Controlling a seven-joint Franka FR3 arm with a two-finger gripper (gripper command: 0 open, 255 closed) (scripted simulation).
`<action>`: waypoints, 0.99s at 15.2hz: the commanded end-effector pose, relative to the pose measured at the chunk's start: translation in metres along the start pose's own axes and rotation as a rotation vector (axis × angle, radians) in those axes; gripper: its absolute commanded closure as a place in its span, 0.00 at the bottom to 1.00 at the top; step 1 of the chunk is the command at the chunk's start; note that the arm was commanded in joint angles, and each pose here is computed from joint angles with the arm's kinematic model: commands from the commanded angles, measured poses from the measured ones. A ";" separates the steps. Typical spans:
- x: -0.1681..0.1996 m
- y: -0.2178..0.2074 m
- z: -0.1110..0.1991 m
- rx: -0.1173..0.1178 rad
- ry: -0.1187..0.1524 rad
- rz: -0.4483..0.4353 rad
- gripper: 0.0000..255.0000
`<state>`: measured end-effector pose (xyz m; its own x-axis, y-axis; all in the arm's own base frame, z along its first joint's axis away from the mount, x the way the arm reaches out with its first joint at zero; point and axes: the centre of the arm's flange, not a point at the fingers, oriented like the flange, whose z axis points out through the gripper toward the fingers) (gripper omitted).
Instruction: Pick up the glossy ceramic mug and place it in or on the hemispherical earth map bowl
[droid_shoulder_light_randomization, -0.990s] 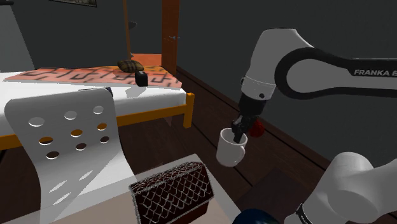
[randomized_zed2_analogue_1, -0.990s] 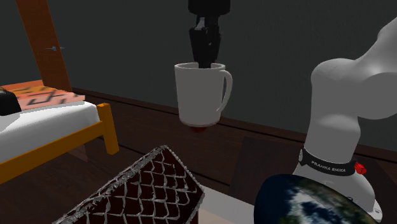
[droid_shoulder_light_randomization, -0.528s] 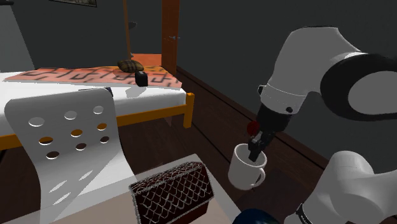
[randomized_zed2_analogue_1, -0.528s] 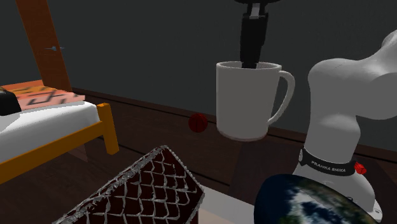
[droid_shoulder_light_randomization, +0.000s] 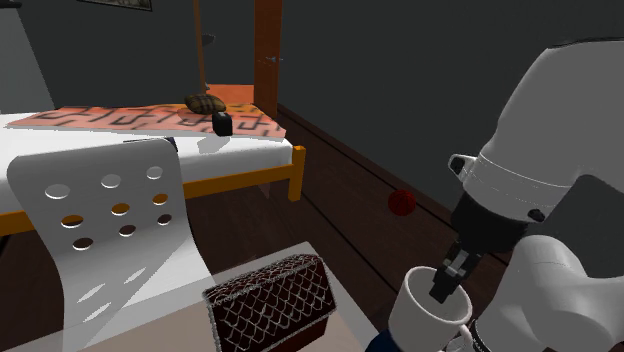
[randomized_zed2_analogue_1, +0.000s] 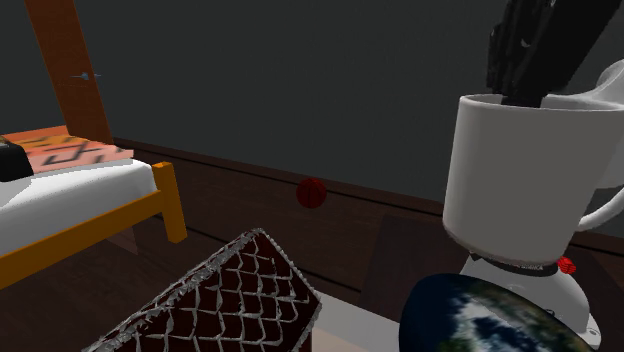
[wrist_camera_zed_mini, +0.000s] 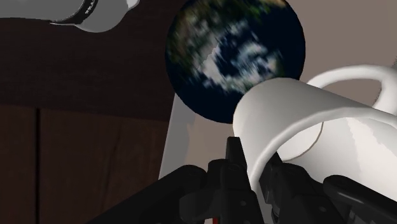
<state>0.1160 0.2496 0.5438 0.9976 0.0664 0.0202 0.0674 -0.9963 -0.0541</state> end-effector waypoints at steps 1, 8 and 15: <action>-0.017 -0.005 -0.002 0.000 0.000 0.001 1.00; -0.017 -0.003 0.034 0.000 0.000 0.001 1.00; -0.018 -0.001 0.071 0.000 0.000 0.001 1.00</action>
<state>0.0984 0.2528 0.4766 0.9977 0.0654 0.0195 0.0664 -0.9964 -0.0535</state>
